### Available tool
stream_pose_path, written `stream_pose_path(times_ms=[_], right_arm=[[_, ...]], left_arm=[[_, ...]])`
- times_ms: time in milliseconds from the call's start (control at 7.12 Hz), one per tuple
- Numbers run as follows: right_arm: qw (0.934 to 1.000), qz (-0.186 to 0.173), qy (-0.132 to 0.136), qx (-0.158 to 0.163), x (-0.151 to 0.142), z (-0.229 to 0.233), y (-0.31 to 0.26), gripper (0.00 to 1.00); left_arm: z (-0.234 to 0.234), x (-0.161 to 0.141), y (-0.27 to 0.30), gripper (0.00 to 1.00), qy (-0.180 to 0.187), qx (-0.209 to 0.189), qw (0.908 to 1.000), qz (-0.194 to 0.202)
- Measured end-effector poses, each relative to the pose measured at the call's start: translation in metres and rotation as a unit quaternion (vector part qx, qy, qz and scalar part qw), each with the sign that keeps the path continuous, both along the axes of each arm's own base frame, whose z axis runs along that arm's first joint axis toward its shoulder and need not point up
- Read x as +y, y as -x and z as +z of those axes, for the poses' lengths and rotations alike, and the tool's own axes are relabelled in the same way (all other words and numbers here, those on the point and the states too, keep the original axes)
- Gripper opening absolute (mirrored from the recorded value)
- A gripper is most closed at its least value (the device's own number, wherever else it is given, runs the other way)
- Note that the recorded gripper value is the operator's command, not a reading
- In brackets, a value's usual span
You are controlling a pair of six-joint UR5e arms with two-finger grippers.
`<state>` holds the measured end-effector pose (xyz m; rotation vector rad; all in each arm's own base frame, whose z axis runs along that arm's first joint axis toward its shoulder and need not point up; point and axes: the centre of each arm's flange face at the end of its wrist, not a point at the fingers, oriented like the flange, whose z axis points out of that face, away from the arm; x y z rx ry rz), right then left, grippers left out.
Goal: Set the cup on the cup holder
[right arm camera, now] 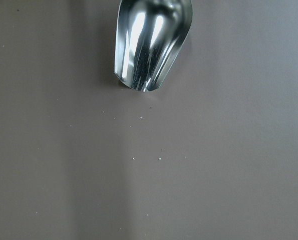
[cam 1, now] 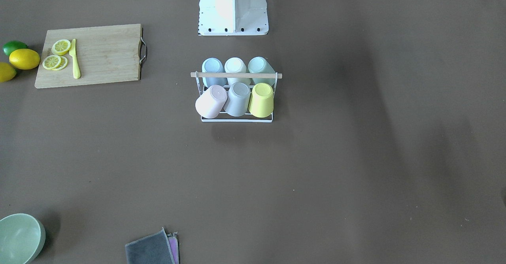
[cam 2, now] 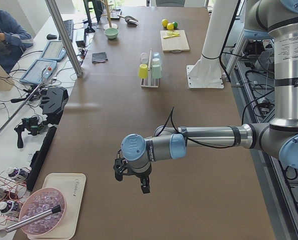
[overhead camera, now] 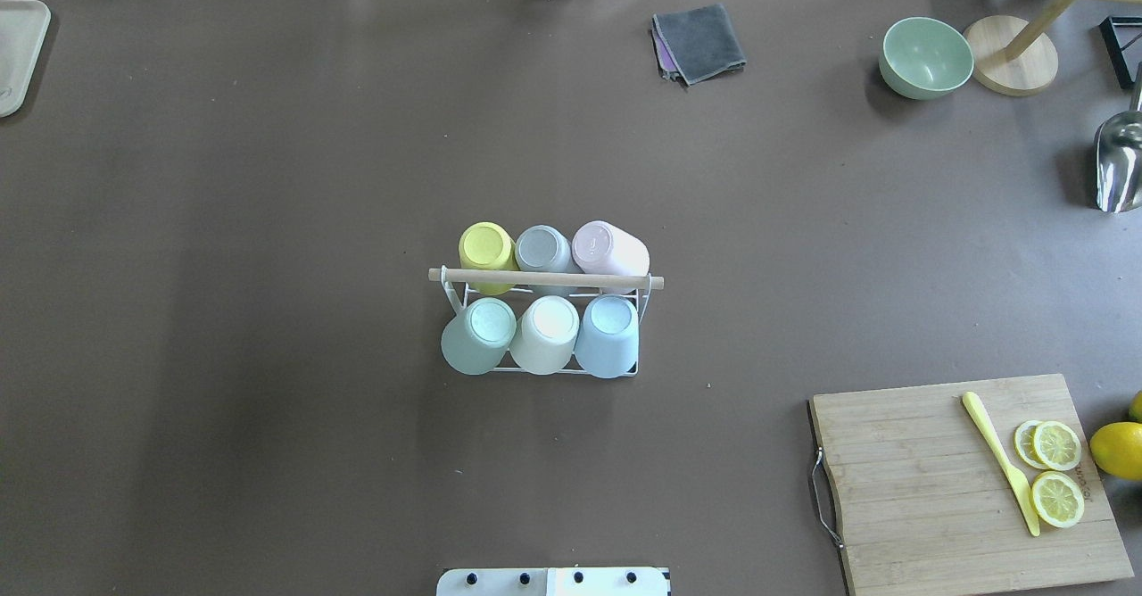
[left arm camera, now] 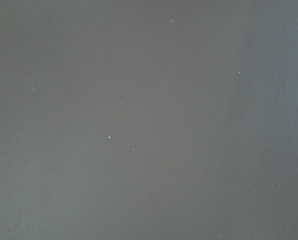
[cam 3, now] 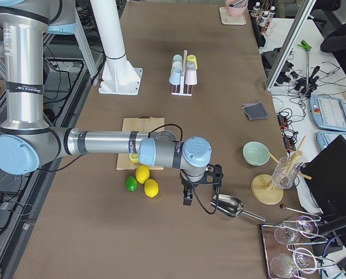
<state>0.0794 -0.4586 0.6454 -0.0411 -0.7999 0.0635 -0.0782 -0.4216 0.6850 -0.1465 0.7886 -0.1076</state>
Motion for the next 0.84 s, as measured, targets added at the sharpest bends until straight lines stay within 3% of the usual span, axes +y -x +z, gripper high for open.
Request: stream_pose_path(times_ms=[843], right_arm=[[1.0000,0.000,0.000,0.000,0.0004,0.0007,0.0000,1.00]], left_arm=[[0.0007,-0.0006,-0.0003,0.99,0.000,0.000,1.0000,0.001]])
